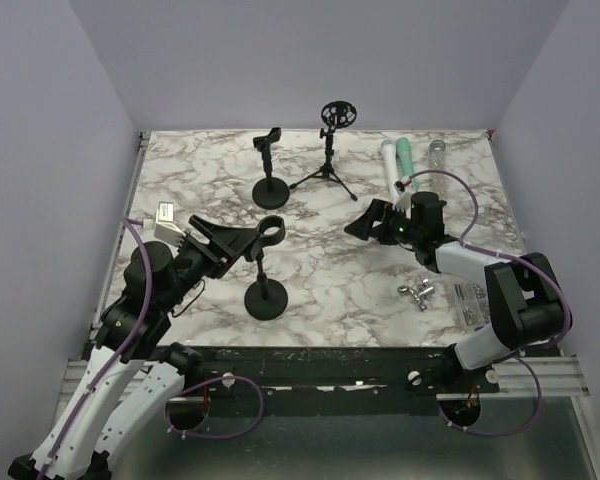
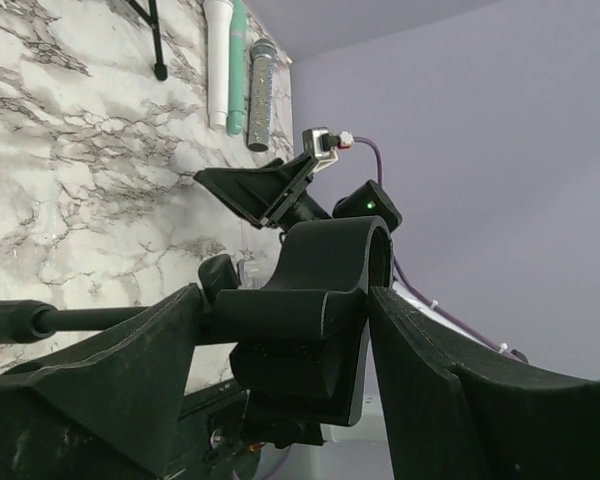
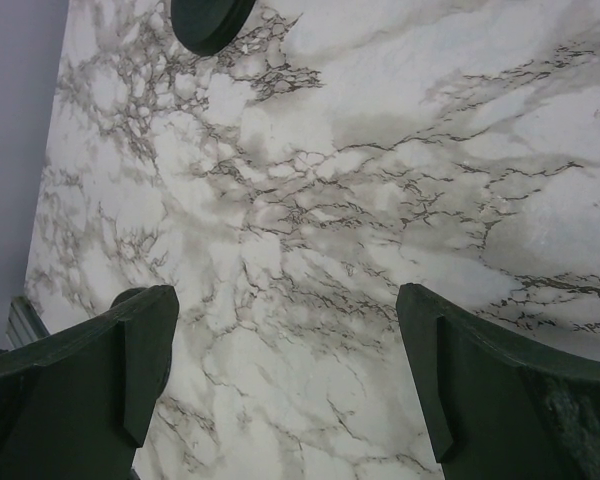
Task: Remove the microphone from the stand
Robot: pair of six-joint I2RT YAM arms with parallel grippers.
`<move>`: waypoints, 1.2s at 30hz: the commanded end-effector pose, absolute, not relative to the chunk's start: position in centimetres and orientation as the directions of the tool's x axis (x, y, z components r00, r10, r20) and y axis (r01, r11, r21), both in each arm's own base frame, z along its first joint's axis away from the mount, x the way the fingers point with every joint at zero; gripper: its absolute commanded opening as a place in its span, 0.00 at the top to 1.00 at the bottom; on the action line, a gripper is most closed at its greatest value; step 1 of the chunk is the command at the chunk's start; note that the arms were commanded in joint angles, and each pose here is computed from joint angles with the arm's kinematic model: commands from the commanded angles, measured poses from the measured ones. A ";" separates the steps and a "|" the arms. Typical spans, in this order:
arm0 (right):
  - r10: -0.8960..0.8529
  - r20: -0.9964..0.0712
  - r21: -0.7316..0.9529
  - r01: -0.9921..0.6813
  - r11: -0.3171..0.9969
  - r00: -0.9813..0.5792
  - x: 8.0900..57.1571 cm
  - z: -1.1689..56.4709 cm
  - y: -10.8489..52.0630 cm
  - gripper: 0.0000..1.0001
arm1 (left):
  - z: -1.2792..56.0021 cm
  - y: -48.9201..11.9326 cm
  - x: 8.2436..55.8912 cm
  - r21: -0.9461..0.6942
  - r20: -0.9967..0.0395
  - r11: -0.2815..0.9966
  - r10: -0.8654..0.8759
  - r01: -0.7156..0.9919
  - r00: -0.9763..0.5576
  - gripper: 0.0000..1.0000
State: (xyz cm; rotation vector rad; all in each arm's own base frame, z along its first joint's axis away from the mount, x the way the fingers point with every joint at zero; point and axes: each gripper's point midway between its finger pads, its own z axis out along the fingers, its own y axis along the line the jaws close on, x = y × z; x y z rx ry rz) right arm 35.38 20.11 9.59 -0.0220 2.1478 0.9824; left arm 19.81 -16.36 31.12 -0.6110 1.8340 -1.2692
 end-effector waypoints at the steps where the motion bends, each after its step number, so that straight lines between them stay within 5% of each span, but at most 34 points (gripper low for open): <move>1: 0.272 -0.665 0.622 -0.315 0.716 -0.695 35.6 9.1 19.9 0.00 | 26.6 -15.7 19.5 -0.913 -0.298 0.403 -0.769 -0.066 -0.566 0.33; 16: 0.273 -0.638 0.629 -0.282 0.724 -0.720 35.7 7.5 19.8 0.00 | 14.7 -13.0 18.4 -0.815 -0.332 0.526 -0.767 -0.243 -0.549 0.35; 25: 0.276 -0.631 0.628 -0.269 0.730 -0.726 35.8 6.9 19.7 0.00 | 12.7 -12.3 18.5 -0.725 -0.407 0.639 -0.700 -0.258 -0.587 0.34; 36: 0.272 -0.624 0.625 -0.259 0.737 -0.733 35.8 6.3 19.6 0.00 | 10.1 -12.2 18.4 -0.722 -0.391 0.630 -0.712 -0.285 -0.584 0.27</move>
